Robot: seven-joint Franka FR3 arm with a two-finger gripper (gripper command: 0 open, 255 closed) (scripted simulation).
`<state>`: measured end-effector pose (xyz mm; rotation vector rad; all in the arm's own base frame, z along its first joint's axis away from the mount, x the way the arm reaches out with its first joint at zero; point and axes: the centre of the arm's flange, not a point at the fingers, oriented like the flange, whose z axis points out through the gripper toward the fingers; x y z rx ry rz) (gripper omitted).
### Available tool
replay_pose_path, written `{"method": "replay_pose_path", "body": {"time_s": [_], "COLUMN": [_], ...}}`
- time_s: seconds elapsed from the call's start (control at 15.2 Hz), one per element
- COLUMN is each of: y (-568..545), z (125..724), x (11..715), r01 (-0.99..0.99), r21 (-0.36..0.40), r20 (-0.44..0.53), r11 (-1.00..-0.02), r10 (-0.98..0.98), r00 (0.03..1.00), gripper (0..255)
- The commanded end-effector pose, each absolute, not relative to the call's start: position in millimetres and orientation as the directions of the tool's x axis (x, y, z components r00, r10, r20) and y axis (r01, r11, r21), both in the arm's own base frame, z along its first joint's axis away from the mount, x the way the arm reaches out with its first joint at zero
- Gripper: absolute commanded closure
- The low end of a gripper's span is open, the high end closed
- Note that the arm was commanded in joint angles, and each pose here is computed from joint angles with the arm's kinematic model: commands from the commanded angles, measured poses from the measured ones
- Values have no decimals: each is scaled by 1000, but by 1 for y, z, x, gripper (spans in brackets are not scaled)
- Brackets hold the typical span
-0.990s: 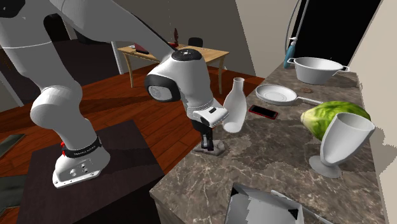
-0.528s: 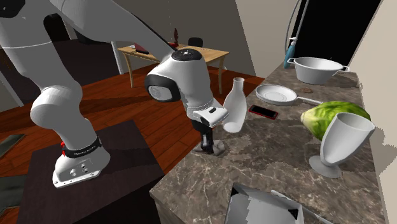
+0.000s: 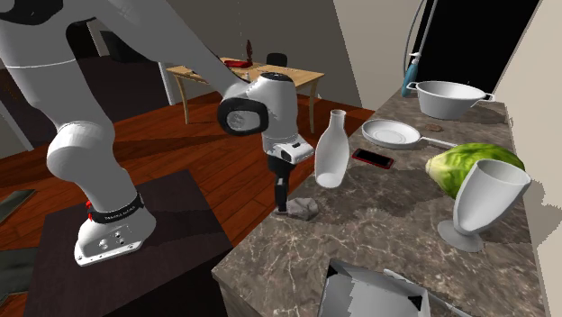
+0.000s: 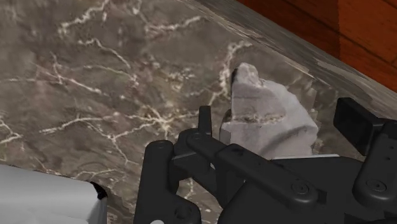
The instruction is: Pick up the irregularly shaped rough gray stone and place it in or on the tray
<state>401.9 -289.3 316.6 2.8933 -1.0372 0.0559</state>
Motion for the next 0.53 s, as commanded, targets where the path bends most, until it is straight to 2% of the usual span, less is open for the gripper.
{"method": "replay_pose_path", "body": {"time_s": [0.0,0.46], "y": [-286,-288], "z": [309,279], "x": [404,404], "r01": [-637,-637], "r21": [63,63], "r20": [50,50], "r11": [-768,-768], "r10": [-635,-635], "r00": [771,771], "gripper": [0,0]}}
